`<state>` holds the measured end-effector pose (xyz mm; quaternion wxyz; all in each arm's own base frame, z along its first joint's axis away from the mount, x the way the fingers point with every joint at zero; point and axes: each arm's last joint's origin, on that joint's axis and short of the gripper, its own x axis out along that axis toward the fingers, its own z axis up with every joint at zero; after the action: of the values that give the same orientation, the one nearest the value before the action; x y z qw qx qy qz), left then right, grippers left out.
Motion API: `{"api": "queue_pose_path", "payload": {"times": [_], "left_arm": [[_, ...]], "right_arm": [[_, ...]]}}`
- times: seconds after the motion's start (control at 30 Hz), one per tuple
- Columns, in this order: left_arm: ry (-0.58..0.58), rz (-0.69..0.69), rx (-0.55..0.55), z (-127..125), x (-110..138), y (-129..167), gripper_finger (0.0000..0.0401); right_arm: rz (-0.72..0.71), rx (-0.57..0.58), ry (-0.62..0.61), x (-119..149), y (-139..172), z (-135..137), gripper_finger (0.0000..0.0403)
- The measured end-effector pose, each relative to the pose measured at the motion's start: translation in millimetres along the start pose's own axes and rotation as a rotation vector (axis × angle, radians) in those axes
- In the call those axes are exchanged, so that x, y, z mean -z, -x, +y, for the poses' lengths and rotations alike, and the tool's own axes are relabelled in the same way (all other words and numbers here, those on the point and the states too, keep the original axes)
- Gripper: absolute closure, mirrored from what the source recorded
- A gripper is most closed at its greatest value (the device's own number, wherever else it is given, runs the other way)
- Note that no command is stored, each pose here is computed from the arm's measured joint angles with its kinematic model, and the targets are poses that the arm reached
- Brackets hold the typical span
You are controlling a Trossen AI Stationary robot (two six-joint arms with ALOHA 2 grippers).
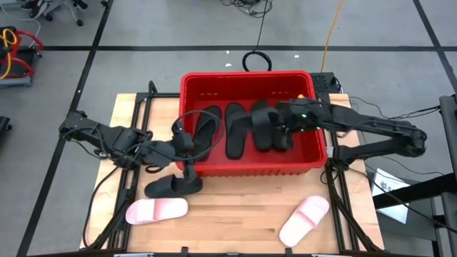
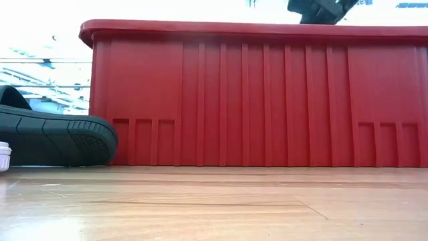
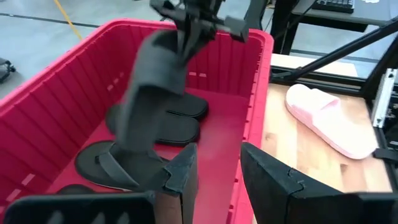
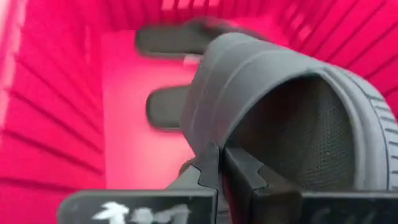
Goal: Pick and place slides into bin
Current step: Put the black slide into the red bin
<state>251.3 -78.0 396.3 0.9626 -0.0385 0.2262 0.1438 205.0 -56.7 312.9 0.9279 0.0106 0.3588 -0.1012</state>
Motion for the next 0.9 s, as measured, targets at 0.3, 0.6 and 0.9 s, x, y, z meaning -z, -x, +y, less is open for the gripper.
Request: {"api": "queue_pose_path", "payload": {"times": [0.3, 0.6, 0.9], "left_arm": [[-0.207, 0.022, -0.012, 9.0, -1.3, -5.5, 0.0281], [-0.291, 0.067, -0.087, 30.4, -3.4, -15.6, 0.0281], [-0.260, 0.094, -0.210, 64.7, -9.9, -28.3, 0.0281]], "right_arm": [[0.042, -0.184, -0.024, -8.3, -9.9, -8.6, 0.0403], [0.094, -0.212, -0.020, -14.9, 26.2, -6.5, 0.0403], [0.191, -0.239, 0.078, -8.2, 35.3, -4.9, 0.0403]]}}
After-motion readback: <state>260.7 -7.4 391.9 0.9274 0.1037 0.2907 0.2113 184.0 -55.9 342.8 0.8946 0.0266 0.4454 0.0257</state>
